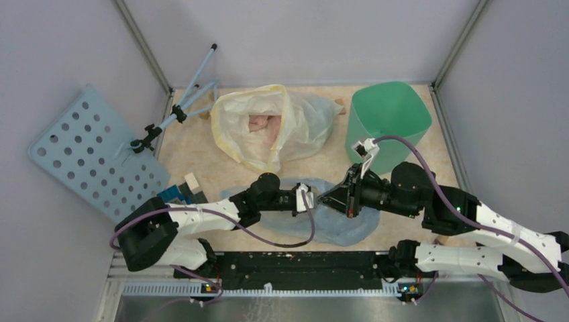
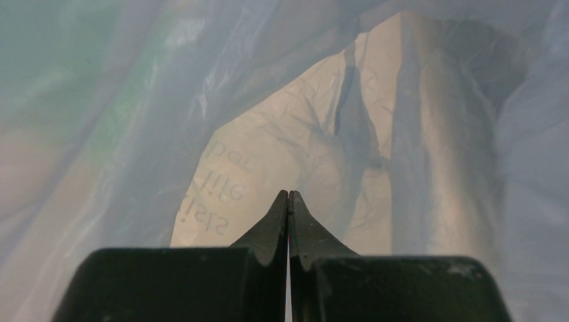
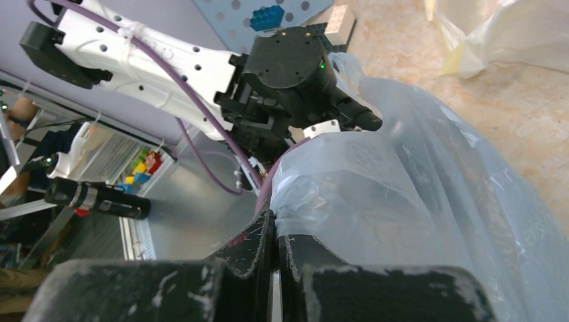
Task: Put the trash bags into the trash bin
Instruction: Unfold the trash bag at the center of the board.
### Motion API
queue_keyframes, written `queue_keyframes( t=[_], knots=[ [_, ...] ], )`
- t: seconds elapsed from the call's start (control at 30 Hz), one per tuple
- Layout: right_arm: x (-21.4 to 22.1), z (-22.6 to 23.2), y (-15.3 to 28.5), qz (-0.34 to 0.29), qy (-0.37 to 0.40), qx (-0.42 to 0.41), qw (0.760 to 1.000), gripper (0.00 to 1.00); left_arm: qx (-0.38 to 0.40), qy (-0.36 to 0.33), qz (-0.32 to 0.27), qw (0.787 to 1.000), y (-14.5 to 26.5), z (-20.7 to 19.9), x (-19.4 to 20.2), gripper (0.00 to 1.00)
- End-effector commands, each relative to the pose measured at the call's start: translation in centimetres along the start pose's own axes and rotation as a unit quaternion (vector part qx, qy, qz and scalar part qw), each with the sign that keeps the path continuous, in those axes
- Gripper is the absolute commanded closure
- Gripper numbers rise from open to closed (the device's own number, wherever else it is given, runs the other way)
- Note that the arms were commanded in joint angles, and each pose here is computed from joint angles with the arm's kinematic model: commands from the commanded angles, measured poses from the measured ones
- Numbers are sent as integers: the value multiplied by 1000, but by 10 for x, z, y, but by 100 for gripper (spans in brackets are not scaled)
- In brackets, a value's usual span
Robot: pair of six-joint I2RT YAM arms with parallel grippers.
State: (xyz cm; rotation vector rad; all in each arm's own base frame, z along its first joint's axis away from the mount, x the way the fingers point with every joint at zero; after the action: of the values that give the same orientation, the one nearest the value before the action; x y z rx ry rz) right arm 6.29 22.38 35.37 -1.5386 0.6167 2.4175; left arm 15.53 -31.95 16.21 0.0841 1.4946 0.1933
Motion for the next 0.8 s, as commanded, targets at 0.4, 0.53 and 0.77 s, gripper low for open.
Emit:
queue_keyframes(
  t=[0.4, 0.53, 0.77],
  knots=[
    [-32, 38, -2, -33, 9, -107, 994, 100, 42, -20, 7, 999, -33, -6, -15, 100],
    [-33, 38, 3, -33, 7, -107, 994, 100, 48, -1, 13, 999, -33, -10, -4, 100],
    [-27, 47, 0, -12, 5, -141, 990, 100, 65, 71, 14, 995, -48, -6, 2, 100]
  ],
)
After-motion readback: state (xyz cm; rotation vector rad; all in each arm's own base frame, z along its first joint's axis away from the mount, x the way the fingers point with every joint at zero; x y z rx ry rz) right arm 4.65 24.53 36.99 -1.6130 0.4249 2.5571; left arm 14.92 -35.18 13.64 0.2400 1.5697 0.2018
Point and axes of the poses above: each gripper's point midway between its finger pads, its own y axis back along the fingers, its own z axis along the line the jaws close on, x = y × z, the point moved 5 cm from there along y, back along the fingers, and after that the axes turned 13 degrees about y, right-handed, at the moved point
